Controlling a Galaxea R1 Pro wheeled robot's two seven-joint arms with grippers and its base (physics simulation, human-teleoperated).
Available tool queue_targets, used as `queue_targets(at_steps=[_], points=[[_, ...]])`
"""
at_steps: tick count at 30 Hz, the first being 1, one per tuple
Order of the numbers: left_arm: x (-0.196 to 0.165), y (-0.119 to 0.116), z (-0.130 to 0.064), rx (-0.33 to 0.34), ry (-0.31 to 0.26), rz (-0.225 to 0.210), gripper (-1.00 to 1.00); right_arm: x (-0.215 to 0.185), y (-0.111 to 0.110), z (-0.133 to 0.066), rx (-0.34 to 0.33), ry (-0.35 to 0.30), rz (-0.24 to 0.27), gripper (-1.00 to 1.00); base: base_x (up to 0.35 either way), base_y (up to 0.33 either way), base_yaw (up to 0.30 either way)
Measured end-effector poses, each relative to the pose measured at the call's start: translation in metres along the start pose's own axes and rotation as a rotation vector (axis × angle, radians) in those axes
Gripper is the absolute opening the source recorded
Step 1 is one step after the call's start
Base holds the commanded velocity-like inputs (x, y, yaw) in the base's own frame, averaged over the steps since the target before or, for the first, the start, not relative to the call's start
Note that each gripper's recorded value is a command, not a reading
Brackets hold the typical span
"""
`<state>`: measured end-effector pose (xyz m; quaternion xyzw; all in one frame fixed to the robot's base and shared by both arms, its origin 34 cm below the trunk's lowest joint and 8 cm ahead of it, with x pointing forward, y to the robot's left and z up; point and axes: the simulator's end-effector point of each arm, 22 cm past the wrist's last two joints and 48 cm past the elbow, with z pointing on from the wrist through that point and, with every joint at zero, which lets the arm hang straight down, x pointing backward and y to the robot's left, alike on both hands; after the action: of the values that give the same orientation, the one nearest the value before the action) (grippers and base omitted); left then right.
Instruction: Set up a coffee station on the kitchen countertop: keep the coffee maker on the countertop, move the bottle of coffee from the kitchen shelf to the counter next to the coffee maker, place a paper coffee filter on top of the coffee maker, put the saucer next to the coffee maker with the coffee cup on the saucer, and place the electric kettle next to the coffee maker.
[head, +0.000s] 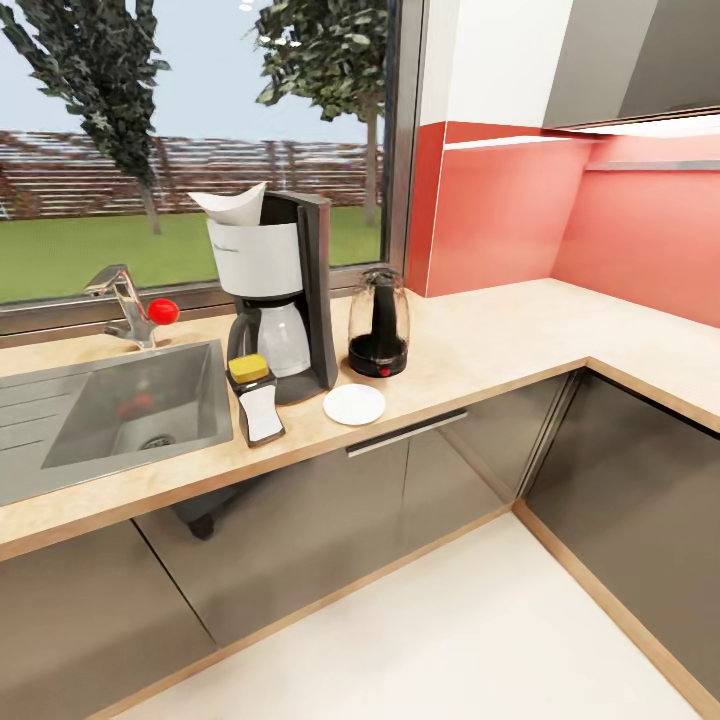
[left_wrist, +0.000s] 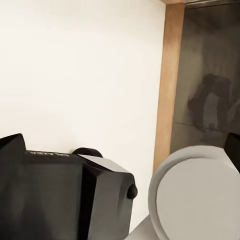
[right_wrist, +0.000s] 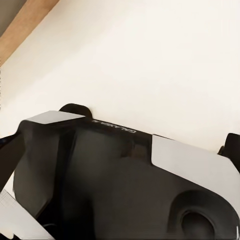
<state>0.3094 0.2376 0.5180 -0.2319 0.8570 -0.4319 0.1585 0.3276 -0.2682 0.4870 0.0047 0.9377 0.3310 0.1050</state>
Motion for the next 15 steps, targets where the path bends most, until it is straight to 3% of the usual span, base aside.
queue_targets(at_steps=[5, 15], points=[[-0.0001, 0.0006, -0.0001, -0.003, 0.000, 0.000, 1.00, 0.0004, 0.0029, 0.0035, -0.002, -0.001, 0.000, 1.00, 0.000, 0.000, 0.114], [0.0003, 0.0005, 0.0001, -0.003, -0.001, 0.001, 1.00, 0.0009, 0.0031, 0.0043, 0.000, -0.001, 0.001, 1.00, 0.000, 0.000, 0.261]])
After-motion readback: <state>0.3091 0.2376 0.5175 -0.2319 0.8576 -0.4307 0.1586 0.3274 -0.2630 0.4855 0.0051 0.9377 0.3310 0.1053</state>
